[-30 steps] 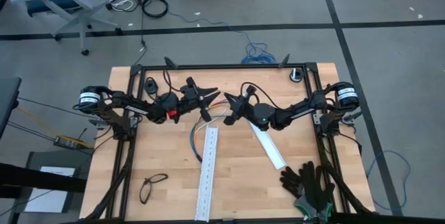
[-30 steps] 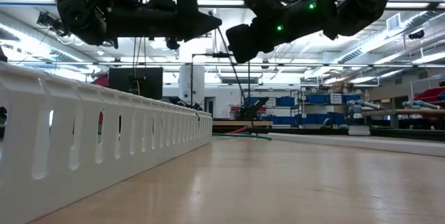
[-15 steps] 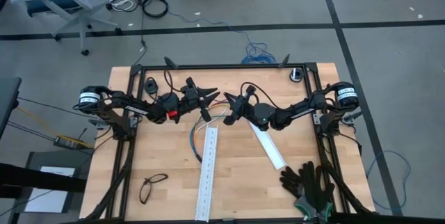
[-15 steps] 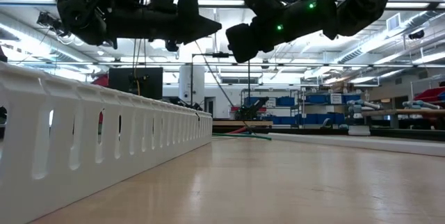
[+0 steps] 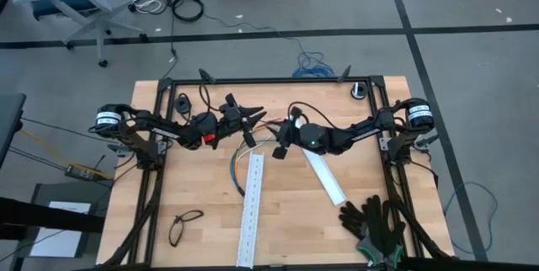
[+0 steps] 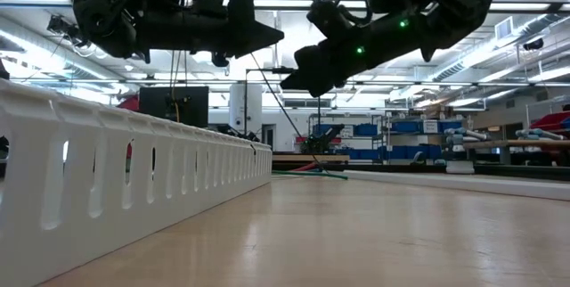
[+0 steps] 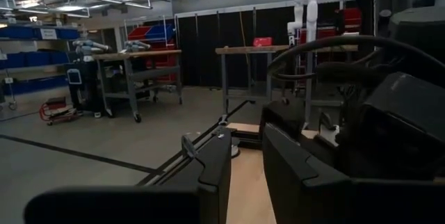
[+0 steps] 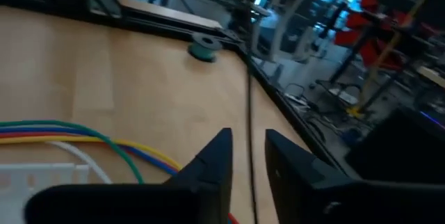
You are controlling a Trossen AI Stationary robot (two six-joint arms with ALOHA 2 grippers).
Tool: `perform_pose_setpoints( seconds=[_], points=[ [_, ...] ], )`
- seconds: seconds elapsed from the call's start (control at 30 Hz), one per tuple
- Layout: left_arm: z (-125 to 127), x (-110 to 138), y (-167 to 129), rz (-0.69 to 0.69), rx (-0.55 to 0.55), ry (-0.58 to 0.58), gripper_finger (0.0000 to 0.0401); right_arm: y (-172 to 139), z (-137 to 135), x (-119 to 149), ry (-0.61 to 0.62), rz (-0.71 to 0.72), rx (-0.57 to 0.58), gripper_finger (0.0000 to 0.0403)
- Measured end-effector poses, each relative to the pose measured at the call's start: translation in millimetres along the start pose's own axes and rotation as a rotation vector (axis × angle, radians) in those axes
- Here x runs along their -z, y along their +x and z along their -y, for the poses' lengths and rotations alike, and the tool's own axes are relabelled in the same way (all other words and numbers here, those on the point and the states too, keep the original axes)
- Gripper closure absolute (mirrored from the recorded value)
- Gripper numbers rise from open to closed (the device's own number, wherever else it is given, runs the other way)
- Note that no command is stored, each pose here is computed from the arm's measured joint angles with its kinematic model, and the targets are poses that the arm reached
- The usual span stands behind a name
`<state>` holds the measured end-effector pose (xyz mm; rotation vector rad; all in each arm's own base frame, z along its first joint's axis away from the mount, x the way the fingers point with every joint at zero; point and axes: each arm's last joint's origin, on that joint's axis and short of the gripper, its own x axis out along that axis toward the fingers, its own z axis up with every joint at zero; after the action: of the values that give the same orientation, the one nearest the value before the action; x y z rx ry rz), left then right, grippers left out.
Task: Ziptie cables
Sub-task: Wrap the black zip tie around the object
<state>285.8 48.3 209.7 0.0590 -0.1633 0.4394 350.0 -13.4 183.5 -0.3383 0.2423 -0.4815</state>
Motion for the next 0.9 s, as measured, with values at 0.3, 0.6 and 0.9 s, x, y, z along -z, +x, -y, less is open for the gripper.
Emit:
perform_pose_setpoints(
  seconds=[0.3,0.6,0.9],
  points=[
    [0,0,0,0.001,0.000,-0.014,0.0345,10,18,6,0.004,0.007,-0.048,0.0252],
    [0,-3,0,0.033,-0.002,-0.037,0.0346,25,22,15,0.006,0.018,-0.151,0.0251],
    [0,-3,0,0.025,0.018,-0.034,0.0346,47,15,22,0.009,-0.021,-0.065,0.0335]
  ],
)
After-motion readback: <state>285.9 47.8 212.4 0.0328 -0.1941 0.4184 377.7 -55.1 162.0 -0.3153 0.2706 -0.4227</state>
